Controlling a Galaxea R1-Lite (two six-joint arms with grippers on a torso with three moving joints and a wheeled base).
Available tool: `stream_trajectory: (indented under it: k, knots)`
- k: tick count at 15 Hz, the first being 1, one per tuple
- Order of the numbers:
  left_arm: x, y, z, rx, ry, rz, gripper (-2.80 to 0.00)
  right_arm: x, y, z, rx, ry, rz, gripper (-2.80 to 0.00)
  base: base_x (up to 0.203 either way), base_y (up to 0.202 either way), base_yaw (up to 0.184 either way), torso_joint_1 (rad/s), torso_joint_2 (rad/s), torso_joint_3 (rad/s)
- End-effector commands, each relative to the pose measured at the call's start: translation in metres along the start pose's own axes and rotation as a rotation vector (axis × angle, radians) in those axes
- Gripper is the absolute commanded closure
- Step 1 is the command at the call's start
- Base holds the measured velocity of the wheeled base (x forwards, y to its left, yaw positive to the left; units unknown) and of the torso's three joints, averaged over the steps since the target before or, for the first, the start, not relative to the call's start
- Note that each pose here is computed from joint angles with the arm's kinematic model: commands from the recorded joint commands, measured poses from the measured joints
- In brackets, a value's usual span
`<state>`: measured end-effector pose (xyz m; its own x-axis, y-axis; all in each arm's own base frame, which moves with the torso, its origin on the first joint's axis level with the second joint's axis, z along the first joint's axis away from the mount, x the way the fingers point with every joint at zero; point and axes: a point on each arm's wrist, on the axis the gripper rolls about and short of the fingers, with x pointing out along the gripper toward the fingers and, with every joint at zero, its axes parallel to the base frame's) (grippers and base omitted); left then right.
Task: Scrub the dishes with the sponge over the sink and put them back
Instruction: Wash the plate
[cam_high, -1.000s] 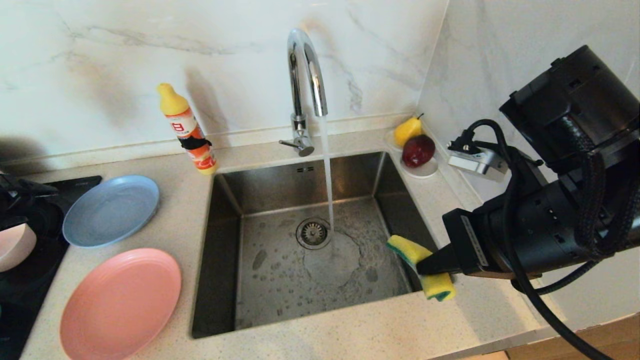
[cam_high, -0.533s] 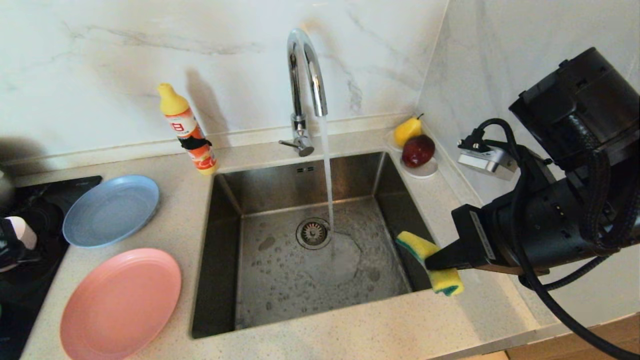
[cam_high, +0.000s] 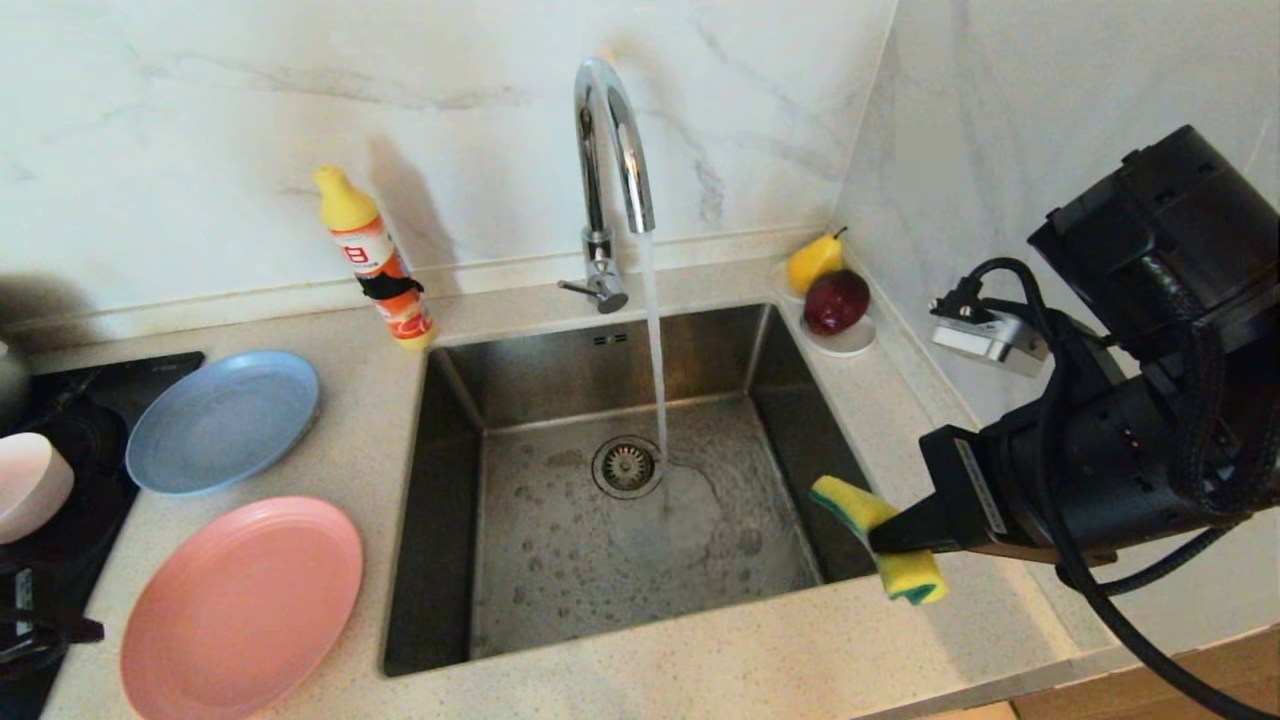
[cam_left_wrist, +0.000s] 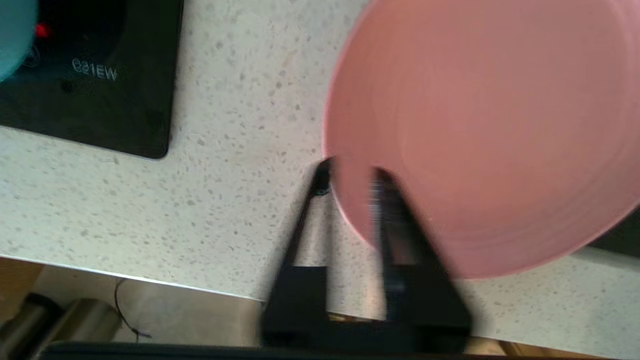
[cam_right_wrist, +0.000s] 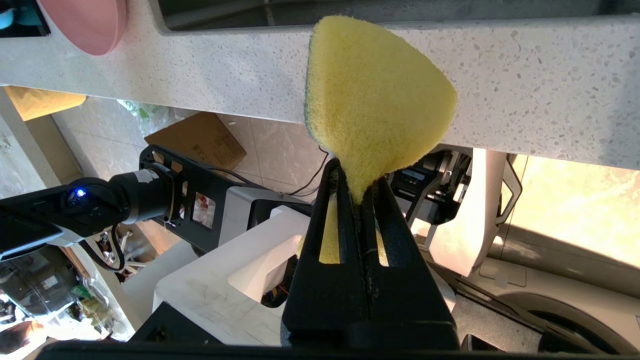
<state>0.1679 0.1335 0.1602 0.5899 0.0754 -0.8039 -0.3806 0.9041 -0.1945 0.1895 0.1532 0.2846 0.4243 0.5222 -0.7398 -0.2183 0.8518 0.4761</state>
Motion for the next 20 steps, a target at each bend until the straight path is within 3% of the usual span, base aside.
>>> stream_trajectory:
  k: [1, 9, 20]
  knots:
    - [0.013, 0.005, 0.000, -0.018, 0.040, -0.006, -2.80, 0.003, 0.000, 0.000, 0.005, 0.011, -0.005, 0.00, 0.000, 0.000, 0.000, 0.000, 0.00, 0.000]
    - [0.051, 0.018, -0.003, -0.102, 0.174, -0.015, -2.80, 0.008, -0.002, -0.001, 0.008, 0.027, -0.018, 0.00, 0.000, 0.000, 0.000, 0.000, 0.00, 0.000]
    - [0.065, 0.022, -0.001, -0.153, 0.159, -0.053, -2.80, 0.010, -0.003, -0.002, 0.009, 0.028, -0.019, 0.00, 0.000, 0.000, 0.000, 0.000, 0.00, 0.000]
